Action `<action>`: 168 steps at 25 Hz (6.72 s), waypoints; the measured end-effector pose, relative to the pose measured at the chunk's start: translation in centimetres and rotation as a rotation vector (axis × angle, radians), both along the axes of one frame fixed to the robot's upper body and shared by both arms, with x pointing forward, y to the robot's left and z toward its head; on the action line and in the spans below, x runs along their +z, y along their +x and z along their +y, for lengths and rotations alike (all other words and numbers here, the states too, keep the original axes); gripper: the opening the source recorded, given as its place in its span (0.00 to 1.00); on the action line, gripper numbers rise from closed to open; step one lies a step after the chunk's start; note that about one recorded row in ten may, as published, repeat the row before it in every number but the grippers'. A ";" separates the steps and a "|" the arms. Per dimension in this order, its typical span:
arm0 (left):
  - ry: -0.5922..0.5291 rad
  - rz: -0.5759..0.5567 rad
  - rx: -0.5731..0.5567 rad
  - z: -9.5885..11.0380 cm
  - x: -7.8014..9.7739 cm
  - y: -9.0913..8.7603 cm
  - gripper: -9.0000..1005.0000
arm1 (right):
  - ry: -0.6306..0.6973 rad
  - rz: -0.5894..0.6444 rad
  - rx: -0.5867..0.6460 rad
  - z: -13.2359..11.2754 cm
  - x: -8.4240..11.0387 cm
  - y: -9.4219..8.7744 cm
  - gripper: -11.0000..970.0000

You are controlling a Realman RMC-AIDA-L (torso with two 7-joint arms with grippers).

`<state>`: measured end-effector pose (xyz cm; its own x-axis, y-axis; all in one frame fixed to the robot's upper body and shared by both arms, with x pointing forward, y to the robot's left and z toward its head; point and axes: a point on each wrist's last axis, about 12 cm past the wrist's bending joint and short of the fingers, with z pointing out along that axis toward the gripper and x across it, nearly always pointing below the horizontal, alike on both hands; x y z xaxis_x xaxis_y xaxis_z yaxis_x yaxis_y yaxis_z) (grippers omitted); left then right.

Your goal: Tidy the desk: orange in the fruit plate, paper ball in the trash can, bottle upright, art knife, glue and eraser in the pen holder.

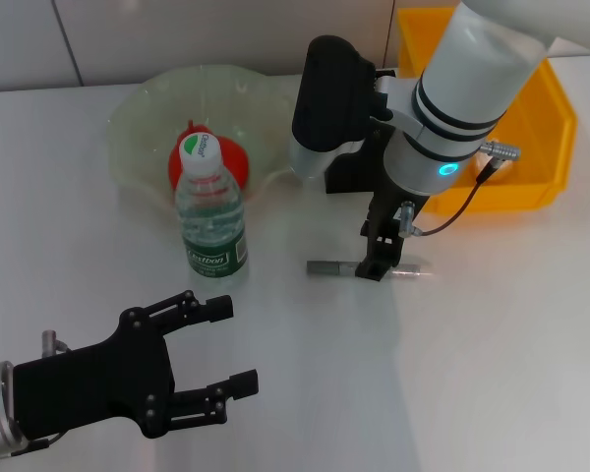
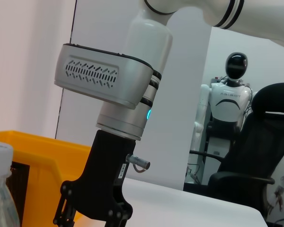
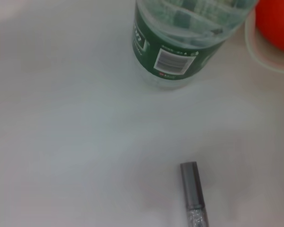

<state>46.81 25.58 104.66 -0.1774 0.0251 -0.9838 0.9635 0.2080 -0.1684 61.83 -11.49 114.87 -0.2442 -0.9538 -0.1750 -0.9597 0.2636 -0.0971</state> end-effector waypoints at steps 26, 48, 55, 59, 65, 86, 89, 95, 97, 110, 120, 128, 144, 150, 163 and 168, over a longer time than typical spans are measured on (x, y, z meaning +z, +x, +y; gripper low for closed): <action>0.003 0.003 0.003 0.2 0.0 -0.1 0.83 | 0.005 0.009 0.005 0.5 -1.5 -0.1 0.50; 0.000 0.007 0.000 0.1 -0.1 -0.2 0.83 | -0.004 0.016 -0.006 0.2 -2.0 0.0 0.36; -0.003 0.004 0.001 0.0 -0.1 -0.1 0.83 | -0.011 0.014 -0.008 0.0 -1.9 0.1 0.36; -0.003 0.003 -0.001 -0.1 0.0 0.0 0.83 | -0.015 0.019 -0.010 -0.1 -2.0 0.1 0.33; -0.003 0.002 -0.002 -0.1 0.0 0.0 0.83 | -0.017 0.020 -0.012 -0.2 -2.1 0.1 0.25; -0.002 0.002 0.000 0.1 0.0 0.0 0.83 | -0.027 0.036 -0.008 -0.2 -2.5 0.0 0.13; -0.002 0.004 0.002 0.2 0.0 -0.1 0.83 | -0.018 0.036 -0.009 -0.1 -2.3 0.0 0.08; -0.011 0.005 -0.003 0.3 0.0 -0.3 0.83 | -0.005 0.028 -0.003 0.1 -1.6 0.0 0.07; -0.012 0.005 -0.004 0.3 0.0 -0.3 0.83 | -0.003 0.028 -0.004 0.1 -1.5 0.0 0.05; -0.013 0.001 -0.009 0.2 0.2 -0.2 0.83 | 0.038 0.016 -0.030 -0.3 -0.7 0.1 0.07; -0.015 -0.004 -0.014 0.0 0.3 0.0 0.83 | 0.003 0.001 0.005 0.0 -1.4 -0.1 0.40; -0.014 -0.006 -0.015 -0.1 0.4 0.2 0.83 | -0.002 -0.005 0.006 -0.4 -2.1 0.1 0.42; -0.014 -0.011 -0.020 -0.2 0.7 0.5 0.83 | -0.027 0.008 0.007 -0.4 -2.7 0.1 0.37; -0.014 -0.012 -0.020 -0.2 0.7 0.5 0.83 | -0.028 0.016 0.003 -0.4 -2.7 0.2 0.22; -0.013 -0.015 -0.021 0.0 0.8 0.4 0.83 | 0.039 -0.004 -0.010 -0.3 0.3 0.3 0.15; -0.012 -0.025 -0.024 0.0 0.9 0.5 0.83 | 0.009 -0.161 0.004 -0.9 3.9 0.3 0.15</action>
<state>47.33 25.61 105.57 -0.1525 0.0167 -0.9882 0.9721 0.1829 -0.1469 62.09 -12.40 118.78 -0.2083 -0.9529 -0.2203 -0.9330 0.2612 -0.2477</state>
